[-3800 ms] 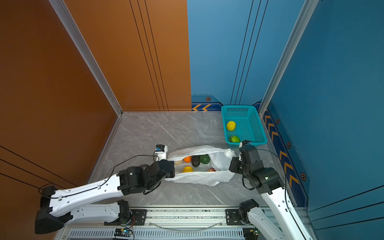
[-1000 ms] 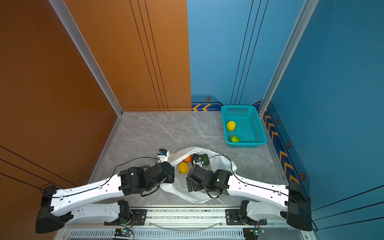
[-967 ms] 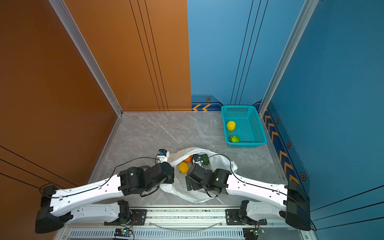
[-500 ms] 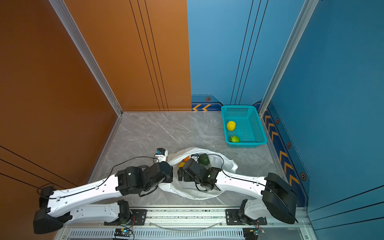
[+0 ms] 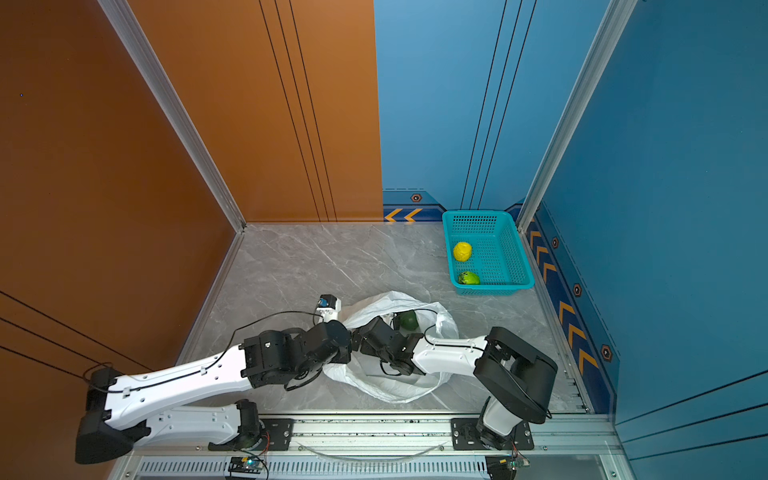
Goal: Untie the knot of the plastic bag and take out the fruit
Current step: 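Lower the right gripper onto the yellow-red peach and close on it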
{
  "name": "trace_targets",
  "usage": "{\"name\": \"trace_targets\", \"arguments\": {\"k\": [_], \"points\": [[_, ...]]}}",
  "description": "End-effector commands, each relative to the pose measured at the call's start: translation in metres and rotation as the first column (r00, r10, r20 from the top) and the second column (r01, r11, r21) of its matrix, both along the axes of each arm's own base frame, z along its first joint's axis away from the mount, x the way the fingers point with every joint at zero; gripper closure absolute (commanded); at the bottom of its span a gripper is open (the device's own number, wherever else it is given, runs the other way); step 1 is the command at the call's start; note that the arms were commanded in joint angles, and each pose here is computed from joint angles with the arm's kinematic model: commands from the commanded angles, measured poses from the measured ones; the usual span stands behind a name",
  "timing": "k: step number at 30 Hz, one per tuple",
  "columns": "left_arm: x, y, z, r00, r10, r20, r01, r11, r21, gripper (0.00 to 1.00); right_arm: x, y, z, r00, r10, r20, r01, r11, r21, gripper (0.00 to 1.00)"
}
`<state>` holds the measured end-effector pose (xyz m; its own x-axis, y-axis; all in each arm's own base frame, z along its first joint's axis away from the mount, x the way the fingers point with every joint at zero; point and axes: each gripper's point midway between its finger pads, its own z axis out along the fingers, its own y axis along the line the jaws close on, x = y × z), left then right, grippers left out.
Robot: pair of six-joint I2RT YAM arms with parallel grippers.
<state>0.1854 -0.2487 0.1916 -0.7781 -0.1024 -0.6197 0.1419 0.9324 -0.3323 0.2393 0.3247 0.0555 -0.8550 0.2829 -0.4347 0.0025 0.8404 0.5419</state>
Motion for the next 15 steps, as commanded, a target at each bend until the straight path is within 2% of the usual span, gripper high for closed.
{"name": "trace_targets", "arguments": {"k": [1, 4, 10, 15], "points": [[-0.001, 0.002, -0.004, 1.0, 0.001, -0.013, -0.001, 1.0, 0.0, 1.0, 0.017, 0.004, 0.002, 0.997, -0.069, 0.029, 0.068, 0.997, 0.027, 0.0], [-0.001, 0.003, -0.005, 1.0, 0.001, -0.013, -0.001, 1.0, 0.001, 1.0, 0.024, 0.006, -0.002, 0.996, -0.081, 0.028, 0.08, 0.996, 0.037, 0.02], [-0.001, 0.005, -0.004, 1.0, 0.008, -0.007, -0.008, 1.0, -0.002, 1.0, 0.023, 0.008, -0.001, 0.998, -0.066, 0.025, 0.064, 0.997, 0.049, 0.39], [0.0, 0.009, -0.004, 1.0, 0.019, 0.001, -0.019, 1.0, -0.002, 1.0, 0.015, 0.001, 0.009, 0.998, -0.054, 0.023, 0.053, 0.998, 0.037, 0.55]]}}
